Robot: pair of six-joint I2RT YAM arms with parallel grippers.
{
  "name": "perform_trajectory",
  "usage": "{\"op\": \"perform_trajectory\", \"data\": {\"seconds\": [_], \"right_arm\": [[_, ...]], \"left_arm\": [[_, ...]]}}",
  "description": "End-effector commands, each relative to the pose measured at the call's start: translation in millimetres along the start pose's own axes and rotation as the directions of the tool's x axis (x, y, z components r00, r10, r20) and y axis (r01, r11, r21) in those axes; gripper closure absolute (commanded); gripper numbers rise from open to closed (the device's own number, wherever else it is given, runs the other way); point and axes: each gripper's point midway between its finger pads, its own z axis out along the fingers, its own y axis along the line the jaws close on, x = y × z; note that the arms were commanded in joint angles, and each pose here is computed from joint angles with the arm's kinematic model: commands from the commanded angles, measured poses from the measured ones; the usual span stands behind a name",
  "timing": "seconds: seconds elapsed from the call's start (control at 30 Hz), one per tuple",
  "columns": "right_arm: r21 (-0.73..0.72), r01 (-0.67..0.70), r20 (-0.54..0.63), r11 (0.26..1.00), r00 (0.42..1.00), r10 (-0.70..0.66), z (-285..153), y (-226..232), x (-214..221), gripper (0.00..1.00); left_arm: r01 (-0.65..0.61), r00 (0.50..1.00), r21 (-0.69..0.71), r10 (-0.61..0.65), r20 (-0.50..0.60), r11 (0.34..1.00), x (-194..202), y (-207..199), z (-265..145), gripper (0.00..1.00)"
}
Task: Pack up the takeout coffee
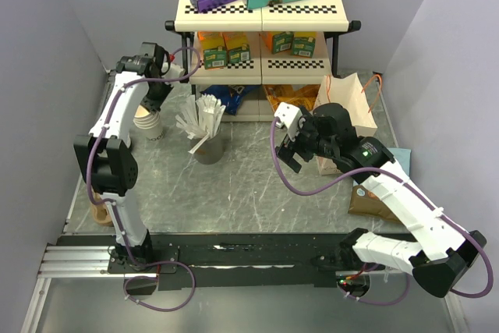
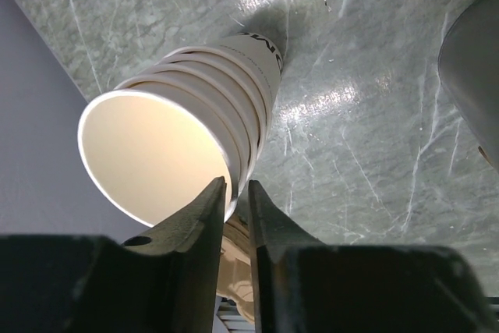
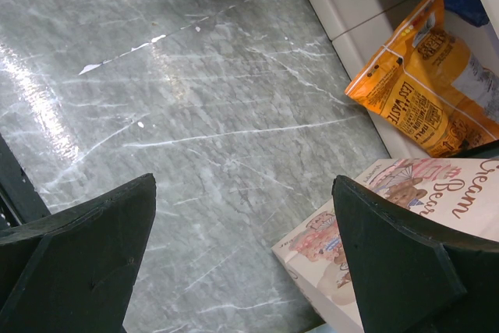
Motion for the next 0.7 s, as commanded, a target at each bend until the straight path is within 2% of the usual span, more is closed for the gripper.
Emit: {"op": "perform_trajectory", "data": {"seconds": [0.0,0.2,0.33,0.4,0.53,0.63,0.67], "right_arm": [[0.015,0.01,0.049,1.0,0.999,-0.011,-4,-3,-12,0.0],[0.013,0.009,0.049,1.0,0.999,-0.01,-3,-4,-14,0.0],[0.009,0.013,0.057,1.0,0.998,-0.013,-3,-4,-18,0.0],[0.023,-0.008,0.086,1.0,0.996,0.006,-1,-8,-27,0.0],[-0.062,-0.112,0.186,0.992,0.975,0.122,12,-4,-69,0.0],[-0.09,-0.27,0.251,0.959,0.925,0.285,33,-10,-104,0.0],[-0.08,-0.386,0.245,0.919,0.886,0.393,40,-14,-108,0.0]], "left_arm": [[0.011,1.0,0.001,-0.011,0.0,1.0,-3,1,-3,0.81],[0.014,1.0,0.008,-0.014,-0.012,1.0,0,-1,-3,0.89],[0.024,1.0,0.008,-0.024,0.002,1.0,-3,0,-12,0.99],[0.033,0.999,0.014,-0.033,-0.004,0.999,0,0,-21,0.99],[0.049,0.999,0.016,-0.049,-0.008,0.999,13,-2,-39,0.99],[0.052,0.999,0.031,-0.052,-0.014,0.998,30,-10,-53,0.99],[0.056,0.998,0.046,-0.055,-0.031,0.997,38,-15,-53,0.99]]}}
